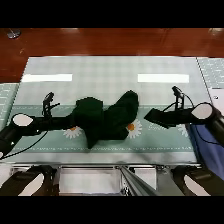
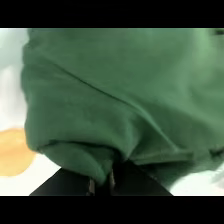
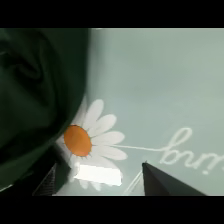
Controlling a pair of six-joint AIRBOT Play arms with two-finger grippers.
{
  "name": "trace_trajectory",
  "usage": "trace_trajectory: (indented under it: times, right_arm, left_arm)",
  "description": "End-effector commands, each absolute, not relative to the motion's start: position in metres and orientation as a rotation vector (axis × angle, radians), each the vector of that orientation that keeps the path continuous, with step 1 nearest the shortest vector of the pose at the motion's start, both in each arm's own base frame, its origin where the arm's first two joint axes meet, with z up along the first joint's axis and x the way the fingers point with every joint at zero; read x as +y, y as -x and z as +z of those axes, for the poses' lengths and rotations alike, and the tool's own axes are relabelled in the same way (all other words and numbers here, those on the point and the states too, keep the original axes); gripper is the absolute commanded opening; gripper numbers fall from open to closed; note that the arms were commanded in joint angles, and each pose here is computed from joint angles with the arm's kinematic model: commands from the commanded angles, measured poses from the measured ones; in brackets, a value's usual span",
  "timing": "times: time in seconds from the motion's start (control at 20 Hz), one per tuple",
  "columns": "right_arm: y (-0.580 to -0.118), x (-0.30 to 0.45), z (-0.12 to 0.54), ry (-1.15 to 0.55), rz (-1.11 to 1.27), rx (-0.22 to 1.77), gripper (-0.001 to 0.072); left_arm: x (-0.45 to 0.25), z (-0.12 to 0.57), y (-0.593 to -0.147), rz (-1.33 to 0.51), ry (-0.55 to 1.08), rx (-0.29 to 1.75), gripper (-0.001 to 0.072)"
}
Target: Fold the shirts.
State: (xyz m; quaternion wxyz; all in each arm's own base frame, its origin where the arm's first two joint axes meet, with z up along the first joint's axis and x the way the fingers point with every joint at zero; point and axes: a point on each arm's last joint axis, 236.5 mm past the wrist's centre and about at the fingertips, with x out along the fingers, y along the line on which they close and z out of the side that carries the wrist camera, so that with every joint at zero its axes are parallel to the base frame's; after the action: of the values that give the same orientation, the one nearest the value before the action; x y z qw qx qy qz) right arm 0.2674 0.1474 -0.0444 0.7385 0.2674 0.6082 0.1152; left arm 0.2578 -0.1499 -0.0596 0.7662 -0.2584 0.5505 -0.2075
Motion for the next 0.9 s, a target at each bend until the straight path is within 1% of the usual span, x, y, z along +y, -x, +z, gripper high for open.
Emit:
trace_trajectory:
  times: [0.0, 0.15, 0.3, 0.55, 0.6, 0.65, 0.7, 0.75, 0.85]
  right_arm:
    - [-0.279, 0.175, -0.062, -0.659, 0.261, 1.372, 0.0616]
    - [-0.299, 0.192, -0.071, -0.706, 0.297, 1.407, 0.0616]
    - [-0.309, 0.205, -0.086, -0.743, 0.31, 1.487, 0.0617]
    - [-0.337, 0.229, -0.093, -0.714, 0.369, 1.499, 0.0611]
    - [-0.342, 0.238, -0.093, -0.7, 0.389, 1.499, 0.0575]
    - [-0.347, 0.245, -0.093, -0.685, 0.407, 1.499, 0.045]
    - [-0.349, 0.252, -0.092, -0.64, 0.453, 1.504, 0.0222]
    - [-0.347, 0.258, -0.086, -0.559, 0.542, 1.505, 0.0026]
    - [-0.352, 0.25, -0.063, -0.423, 0.583, 1.493, 0.0025]
  left_arm:
    - [-0.163, -0.032, -0.27, -0.548, 0.538, 1.151, 0.0027]
    - [-0.158, -0.009, -0.288, -0.554, 0.539, 1.098, 0.0027]
    - [-0.158, -0.006, -0.29, -0.558, 0.54, 1.094, 0.0027]
    - [-0.158, -0.007, -0.291, -0.552, 0.541, 1.091, 0.0027]
    - [-0.157, -0.007, -0.292, -0.547, 0.541, 1.087, 0.0027]
    - [-0.157, -0.007, -0.293, -0.545, 0.541, 1.084, 0.0027]
    - [-0.156, -0.007, -0.293, -0.544, 0.54, 1.083, 0.0027]
    - [-0.156, -0.006, -0.293, -0.543, 0.542, 1.083, 0.0027]
    - [-0.153, 0.009, -0.3, -0.548, 0.549, 1.056, 0.0027]
